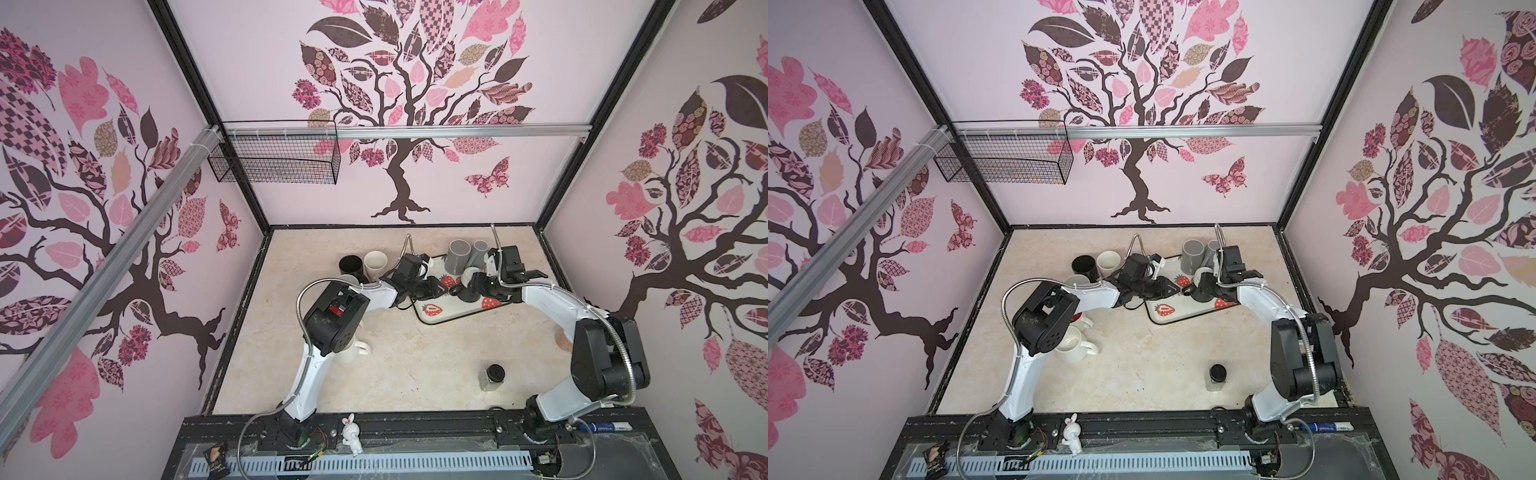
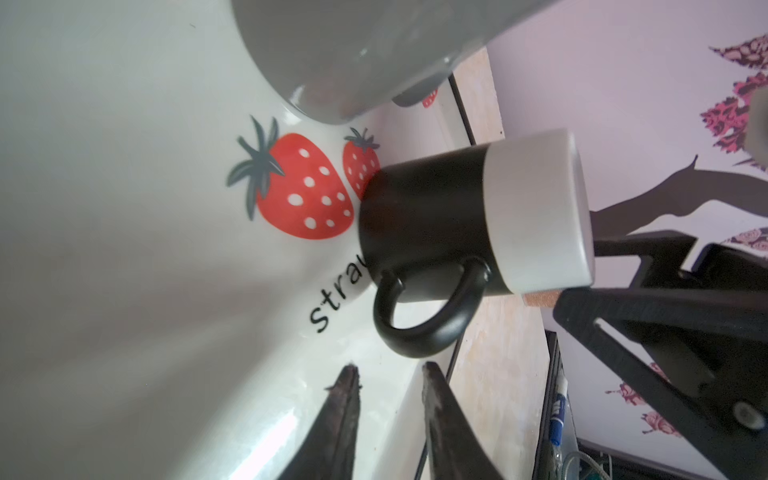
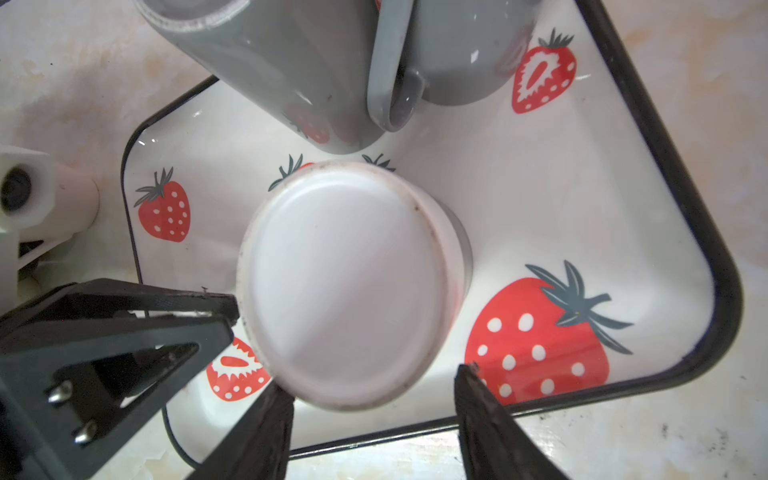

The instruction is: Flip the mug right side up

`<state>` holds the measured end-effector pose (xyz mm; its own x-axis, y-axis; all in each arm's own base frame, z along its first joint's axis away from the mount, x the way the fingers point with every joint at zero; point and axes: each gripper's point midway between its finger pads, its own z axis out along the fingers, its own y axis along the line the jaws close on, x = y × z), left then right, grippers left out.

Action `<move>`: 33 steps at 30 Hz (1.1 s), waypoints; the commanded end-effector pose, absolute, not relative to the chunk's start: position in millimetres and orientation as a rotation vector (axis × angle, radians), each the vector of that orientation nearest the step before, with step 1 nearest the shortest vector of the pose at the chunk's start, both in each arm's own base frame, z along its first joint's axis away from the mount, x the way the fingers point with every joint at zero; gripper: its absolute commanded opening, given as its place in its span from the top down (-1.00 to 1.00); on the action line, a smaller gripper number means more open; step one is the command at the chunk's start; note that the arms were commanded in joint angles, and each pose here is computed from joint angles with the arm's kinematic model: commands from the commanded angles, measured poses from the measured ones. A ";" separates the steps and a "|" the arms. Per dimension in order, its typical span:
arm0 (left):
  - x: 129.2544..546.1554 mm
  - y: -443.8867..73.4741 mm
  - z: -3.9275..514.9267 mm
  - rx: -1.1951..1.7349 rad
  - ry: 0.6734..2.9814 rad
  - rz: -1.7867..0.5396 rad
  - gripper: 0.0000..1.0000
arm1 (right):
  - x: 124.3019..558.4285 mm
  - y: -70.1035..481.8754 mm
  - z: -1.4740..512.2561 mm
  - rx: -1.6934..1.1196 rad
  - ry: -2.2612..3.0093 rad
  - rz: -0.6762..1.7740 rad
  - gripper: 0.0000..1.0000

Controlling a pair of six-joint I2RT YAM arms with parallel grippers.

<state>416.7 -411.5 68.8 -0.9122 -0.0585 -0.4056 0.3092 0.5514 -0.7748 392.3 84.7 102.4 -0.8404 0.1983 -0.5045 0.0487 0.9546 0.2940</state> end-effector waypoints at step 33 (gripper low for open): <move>352.7 -452.8 90.1 0.302 2.337 -1.469 0.56 | 420.9 97.4 83.0 0.144 2.606 0.162 -0.39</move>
